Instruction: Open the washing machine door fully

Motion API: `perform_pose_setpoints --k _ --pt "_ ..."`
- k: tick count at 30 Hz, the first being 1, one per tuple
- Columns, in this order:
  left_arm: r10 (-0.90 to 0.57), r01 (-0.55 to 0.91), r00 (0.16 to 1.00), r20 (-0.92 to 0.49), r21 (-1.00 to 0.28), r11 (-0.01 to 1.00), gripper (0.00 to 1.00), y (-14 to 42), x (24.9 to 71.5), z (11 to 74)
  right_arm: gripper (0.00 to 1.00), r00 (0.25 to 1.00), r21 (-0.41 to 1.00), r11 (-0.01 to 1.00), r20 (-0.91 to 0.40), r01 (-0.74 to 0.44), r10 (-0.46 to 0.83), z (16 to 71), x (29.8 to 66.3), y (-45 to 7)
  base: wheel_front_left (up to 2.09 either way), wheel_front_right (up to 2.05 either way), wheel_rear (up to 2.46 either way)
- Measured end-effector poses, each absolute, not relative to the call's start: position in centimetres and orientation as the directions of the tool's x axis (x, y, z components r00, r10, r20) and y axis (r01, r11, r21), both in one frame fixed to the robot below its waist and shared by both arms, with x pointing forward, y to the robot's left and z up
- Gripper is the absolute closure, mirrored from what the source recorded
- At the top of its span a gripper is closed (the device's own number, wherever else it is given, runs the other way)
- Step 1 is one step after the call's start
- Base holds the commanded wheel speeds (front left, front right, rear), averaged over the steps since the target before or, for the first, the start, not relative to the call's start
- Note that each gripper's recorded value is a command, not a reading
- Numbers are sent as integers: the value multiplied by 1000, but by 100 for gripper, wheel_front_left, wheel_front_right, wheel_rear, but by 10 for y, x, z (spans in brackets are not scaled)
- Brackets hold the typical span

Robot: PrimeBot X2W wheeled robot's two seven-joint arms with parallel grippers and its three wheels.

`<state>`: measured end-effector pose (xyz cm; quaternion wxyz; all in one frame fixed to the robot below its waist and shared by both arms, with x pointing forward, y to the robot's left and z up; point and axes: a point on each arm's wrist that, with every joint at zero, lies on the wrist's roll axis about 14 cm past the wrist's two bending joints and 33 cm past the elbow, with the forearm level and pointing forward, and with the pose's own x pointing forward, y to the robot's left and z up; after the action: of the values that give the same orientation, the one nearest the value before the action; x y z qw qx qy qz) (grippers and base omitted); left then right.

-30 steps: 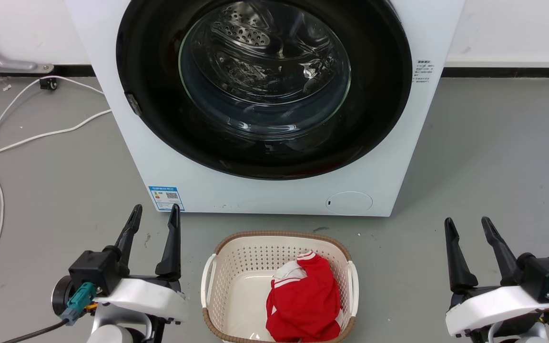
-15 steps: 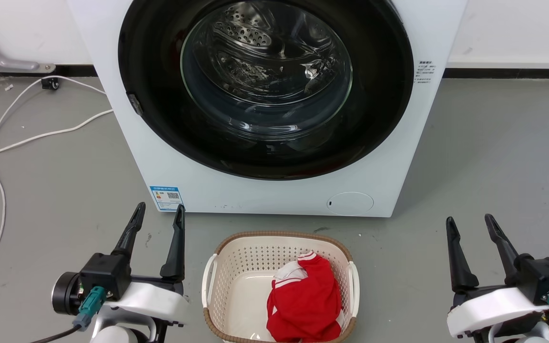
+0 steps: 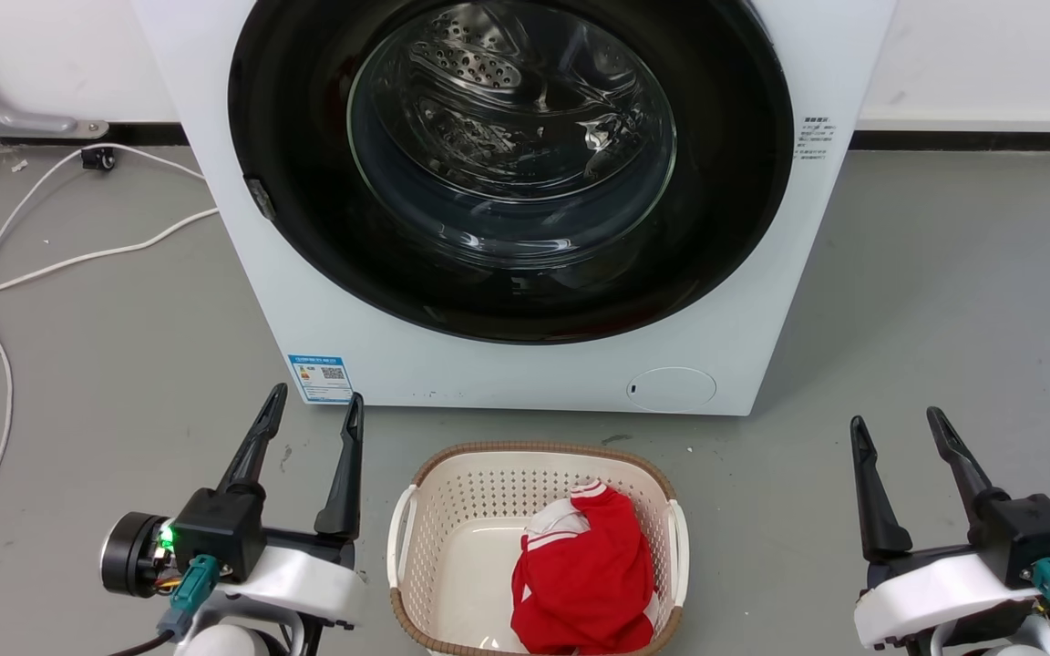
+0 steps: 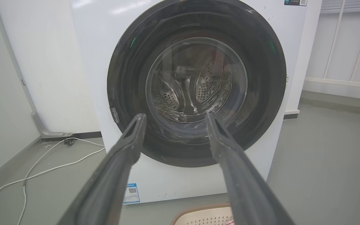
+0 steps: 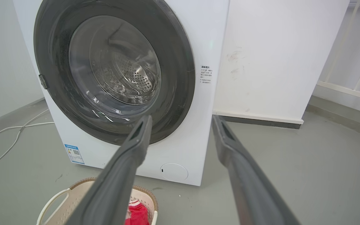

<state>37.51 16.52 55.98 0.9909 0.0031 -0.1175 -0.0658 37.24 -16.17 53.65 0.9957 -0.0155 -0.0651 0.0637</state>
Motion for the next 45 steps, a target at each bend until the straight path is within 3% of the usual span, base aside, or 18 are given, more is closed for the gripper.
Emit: perform_pose_setpoints --k 10,11,12,13,14,24,27,32,37,40,45 --pt "-130 127 963 237 30 991 0 165 375 560 0 985 -44 991 116 -124 129 533 371 -162 0 0 0" --pt "-130 127 963 236 29 991 0 165 375 560 25 985 -32 992 114 -123 126 532 371 -162 0 0 0" --pt "-131 128 963 236 28 991 0 165 375 560 64 986 -31 992 112 -122 125 532 371 -163 0 0 0" --pt "-130 128 963 236 27 991 0 165 375 560 87 986 -27 992 111 -122 124 531 371 -163 0 0 0" --pt "-130 127 963 235 25 992 0 165 375 560 100 987 -20 992 106 -122 123 530 371 -163 0 0 0" --pt "-125 123 965 231 22 992 0 166 375 558 100 988 51 993 117 -108 102 531 371 -168 0 0 0" --pt "-124 123 965 232 21 992 0 166 375 558 100 990 296 952 138 -76 36 530 371 -179 0 0 0" --pt "-123 123 965 231 18 992 0 166 376 558 100 985 635 772 149 -32 -83 528 374 -196 0 0 0" --pt "-122 122 966 227 15 992 0 166 377 556 100 971 889 458 135 -30 -197 531 382 -212 0 0 0" --pt "-122 123 967 224 12 992 0 166 379 555 100 958 948 313 145 -63 -246 541 390 -222 0 0 0" --pt "-128 128 967 222 12 992 0 164 388 554 100 942 970 213 174 -115 -285 561 414 -242 0 0 0"
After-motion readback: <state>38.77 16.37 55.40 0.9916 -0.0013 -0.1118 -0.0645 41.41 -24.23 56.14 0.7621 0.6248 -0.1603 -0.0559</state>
